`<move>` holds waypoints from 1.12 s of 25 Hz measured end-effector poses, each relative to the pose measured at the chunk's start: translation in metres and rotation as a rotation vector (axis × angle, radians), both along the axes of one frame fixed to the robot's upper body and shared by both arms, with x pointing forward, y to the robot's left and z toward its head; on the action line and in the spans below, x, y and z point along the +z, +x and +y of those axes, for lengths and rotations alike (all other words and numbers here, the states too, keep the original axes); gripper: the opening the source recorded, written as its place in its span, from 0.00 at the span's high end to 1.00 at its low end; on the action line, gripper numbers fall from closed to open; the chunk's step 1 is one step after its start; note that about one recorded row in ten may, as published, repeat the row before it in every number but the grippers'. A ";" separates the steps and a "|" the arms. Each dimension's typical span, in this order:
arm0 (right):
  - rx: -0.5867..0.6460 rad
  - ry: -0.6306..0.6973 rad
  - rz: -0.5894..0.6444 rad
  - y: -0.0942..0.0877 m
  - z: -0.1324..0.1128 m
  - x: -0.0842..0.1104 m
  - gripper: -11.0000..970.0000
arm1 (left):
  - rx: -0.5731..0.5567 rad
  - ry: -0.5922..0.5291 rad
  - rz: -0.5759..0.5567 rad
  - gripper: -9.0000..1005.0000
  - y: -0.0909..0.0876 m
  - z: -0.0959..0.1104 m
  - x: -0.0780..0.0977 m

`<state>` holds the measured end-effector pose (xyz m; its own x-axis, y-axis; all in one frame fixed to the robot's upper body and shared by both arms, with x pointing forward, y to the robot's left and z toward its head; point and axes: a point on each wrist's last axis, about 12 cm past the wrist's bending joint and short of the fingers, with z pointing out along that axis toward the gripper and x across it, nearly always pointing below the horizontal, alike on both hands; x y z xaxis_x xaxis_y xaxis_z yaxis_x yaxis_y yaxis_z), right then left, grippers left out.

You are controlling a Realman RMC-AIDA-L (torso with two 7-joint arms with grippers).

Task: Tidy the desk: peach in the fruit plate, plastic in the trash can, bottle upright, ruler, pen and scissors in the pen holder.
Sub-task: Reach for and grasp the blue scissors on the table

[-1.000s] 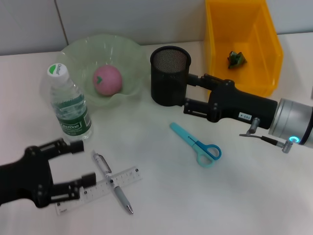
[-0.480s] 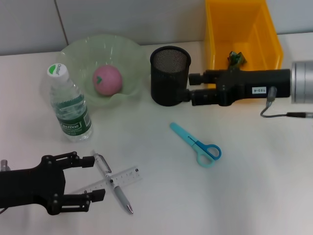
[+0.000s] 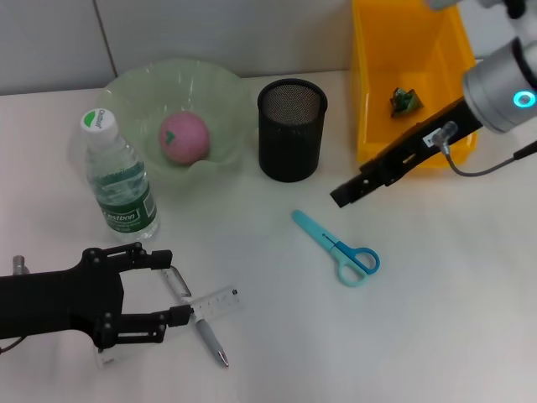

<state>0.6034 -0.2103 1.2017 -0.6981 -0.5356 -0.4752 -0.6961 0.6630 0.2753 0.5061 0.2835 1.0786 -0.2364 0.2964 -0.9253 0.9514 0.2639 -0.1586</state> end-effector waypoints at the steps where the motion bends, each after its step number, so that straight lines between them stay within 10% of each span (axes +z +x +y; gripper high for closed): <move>1: -0.009 -0.045 0.011 0.002 0.004 0.000 0.21 | 0.001 0.001 0.000 0.17 0.001 0.000 0.000; 28: 0.033 -0.348 0.107 0.031 0.077 -0.049 0.21 | 0.010 0.004 0.009 0.17 0.005 -0.002 0.000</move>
<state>0.6340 -0.1332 1.1523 -0.7137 -0.6754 -0.1857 -0.6981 0.7075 0.1098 0.5110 0.2812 1.0786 -0.2473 0.2974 -0.9222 0.9474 0.2740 -0.1656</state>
